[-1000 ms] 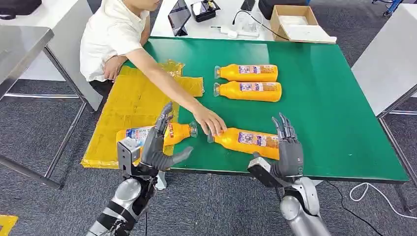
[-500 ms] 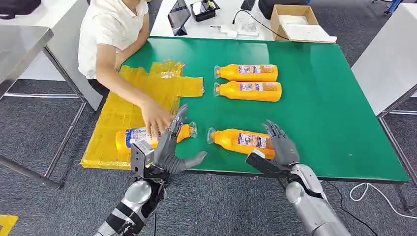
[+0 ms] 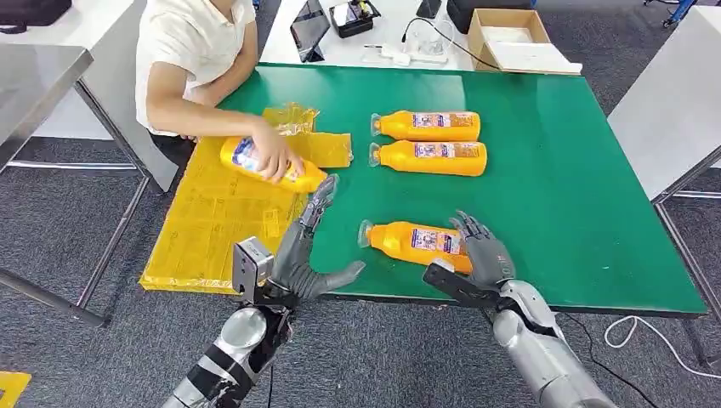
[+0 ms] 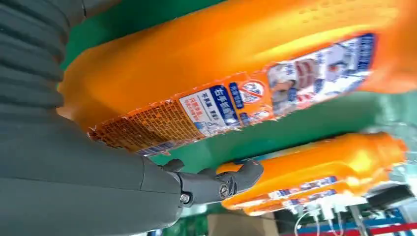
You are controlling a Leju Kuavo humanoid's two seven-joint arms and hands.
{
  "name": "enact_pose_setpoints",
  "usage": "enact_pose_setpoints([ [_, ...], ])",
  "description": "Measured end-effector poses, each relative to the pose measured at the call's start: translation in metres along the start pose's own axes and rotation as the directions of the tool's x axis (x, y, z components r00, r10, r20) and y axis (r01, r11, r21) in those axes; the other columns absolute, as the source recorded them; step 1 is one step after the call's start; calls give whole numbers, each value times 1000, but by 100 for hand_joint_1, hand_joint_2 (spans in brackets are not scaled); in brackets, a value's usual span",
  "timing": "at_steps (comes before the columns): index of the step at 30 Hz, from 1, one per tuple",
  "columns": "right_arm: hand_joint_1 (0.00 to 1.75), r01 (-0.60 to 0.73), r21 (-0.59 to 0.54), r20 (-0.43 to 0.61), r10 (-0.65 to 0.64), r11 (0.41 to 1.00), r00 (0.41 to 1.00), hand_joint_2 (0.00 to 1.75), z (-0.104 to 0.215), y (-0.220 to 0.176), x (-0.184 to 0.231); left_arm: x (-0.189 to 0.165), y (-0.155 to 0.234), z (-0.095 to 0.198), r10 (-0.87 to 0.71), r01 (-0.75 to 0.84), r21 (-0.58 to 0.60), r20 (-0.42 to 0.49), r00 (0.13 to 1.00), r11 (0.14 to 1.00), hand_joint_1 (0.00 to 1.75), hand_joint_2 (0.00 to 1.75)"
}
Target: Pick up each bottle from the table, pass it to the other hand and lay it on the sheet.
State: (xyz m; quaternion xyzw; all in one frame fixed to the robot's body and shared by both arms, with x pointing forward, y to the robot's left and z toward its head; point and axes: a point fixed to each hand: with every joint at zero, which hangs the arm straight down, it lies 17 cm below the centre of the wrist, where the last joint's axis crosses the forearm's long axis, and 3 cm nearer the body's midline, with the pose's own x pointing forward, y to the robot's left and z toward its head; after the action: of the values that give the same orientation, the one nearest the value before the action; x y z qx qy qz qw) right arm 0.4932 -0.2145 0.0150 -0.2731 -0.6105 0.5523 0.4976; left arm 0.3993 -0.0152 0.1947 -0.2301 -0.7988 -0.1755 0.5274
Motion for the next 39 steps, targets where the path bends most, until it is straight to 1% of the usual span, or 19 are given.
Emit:
enact_pose_setpoints([
  [5,0,-109,2,-63,109,994,992,175,-1,-1,-14,0,-1,0,0,0,-2,0,1000,1000,0,175],
  [9,0,-139,24,-117,141,990,983,175,-6,-5,-24,-1,-1,1,-1,1,-2,-5,1000,1000,0,175],
  [13,0,-141,105,-168,157,984,973,175,-8,2,-36,-2,-2,1,-10,10,-8,-9,1000,1000,0,175],
  [16,0,-136,162,-174,164,977,971,175,-10,8,-38,-4,-3,1,-17,17,-12,-15,1000,1000,0,175],
  [19,0,-134,186,-166,165,974,972,175,-13,9,-36,-4,-3,1,-18,17,-15,-17,1000,1000,0,175],
  [32,2,-136,201,-159,169,970,973,175,-16,10,-35,-6,-3,2,-17,16,-15,-23,1000,1000,0,175],
  [33,129,-130,204,-158,164,970,974,175,-16,11,-34,-6,-3,2,-17,16,-15,-23,1000,1000,0,175],
  [35,169,-97,220,-148,132,971,980,175,-16,14,-32,-7,-4,2,-16,16,-17,-24,1000,1000,0,175],
  [36,175,-81,228,-143,116,970,983,175,-16,15,-31,-7,-4,2,-15,15,-20,-24,1000,1000,0,175],
  [37,171,-71,238,-136,105,969,985,175,-16,16,-30,-8,-5,2,-14,14,-24,-25,1000,1000,0,175],
  [39,171,-60,252,-122,93,966,988,175,-16,19,-28,-7,-5,2,-13,13,-26,-22,1000,1000,0,175],
])
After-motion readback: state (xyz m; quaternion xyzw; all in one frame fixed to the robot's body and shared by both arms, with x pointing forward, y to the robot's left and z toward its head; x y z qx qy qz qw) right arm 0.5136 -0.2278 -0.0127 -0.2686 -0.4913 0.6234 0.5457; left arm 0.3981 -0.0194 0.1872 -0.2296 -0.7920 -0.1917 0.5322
